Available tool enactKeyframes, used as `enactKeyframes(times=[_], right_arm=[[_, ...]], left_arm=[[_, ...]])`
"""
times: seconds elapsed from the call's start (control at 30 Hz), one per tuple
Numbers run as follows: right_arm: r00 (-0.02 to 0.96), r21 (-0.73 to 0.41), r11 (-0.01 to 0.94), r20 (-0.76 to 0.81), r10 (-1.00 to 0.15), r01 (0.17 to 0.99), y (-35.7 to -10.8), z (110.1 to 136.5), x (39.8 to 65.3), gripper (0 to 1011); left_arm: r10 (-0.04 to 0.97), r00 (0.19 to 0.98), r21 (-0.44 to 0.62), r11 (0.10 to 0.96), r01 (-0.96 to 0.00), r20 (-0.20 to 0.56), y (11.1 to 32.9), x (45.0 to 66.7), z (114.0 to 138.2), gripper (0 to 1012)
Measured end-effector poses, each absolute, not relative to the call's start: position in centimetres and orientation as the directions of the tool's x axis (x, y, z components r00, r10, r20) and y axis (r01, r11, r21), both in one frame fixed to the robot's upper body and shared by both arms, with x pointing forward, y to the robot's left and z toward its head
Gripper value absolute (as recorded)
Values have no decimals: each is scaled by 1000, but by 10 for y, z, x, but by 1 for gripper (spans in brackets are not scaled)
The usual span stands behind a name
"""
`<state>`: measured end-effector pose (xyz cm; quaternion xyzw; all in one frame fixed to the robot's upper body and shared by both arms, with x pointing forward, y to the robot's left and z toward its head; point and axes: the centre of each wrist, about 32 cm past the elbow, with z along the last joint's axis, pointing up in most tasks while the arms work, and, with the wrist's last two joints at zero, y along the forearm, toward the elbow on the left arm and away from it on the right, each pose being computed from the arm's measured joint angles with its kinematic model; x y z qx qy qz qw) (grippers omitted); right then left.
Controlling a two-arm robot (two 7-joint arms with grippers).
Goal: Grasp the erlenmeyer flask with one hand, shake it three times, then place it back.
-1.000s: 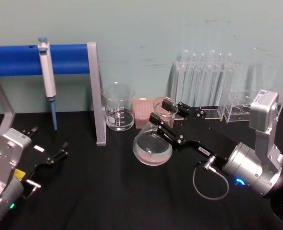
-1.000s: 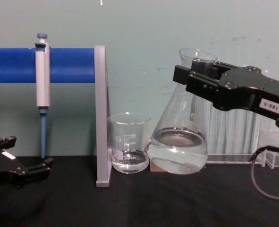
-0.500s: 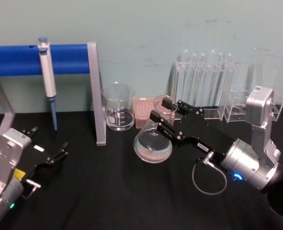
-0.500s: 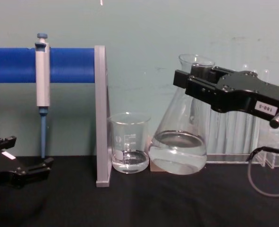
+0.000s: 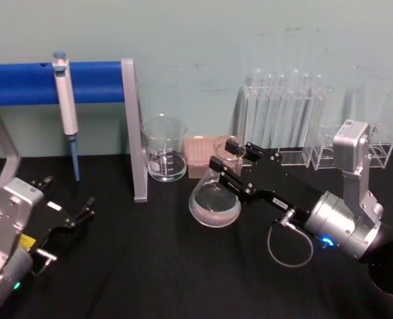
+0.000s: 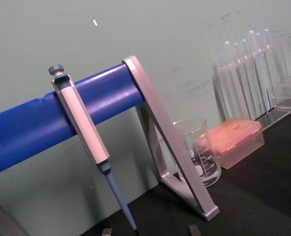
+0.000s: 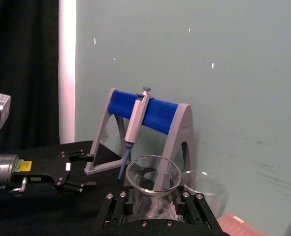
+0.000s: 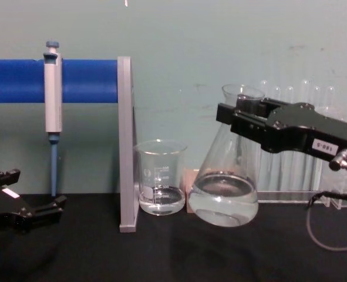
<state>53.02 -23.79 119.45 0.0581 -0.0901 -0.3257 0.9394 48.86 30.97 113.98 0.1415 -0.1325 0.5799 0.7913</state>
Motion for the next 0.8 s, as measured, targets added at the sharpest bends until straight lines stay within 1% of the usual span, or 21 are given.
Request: enactKeyframes(times=[0.4, 0.8], right_arm=[[786, 142, 797, 133, -604, 588, -242, 1185, 544, 449], [797, 110, 809, 138, -588, 578, -244, 1177, 552, 449]], left_arm=[[880, 292, 70, 287, -955, 374, 310, 489, 1140, 1001], [880, 292, 70, 287, -955, 374, 310, 489, 1140, 1001]])
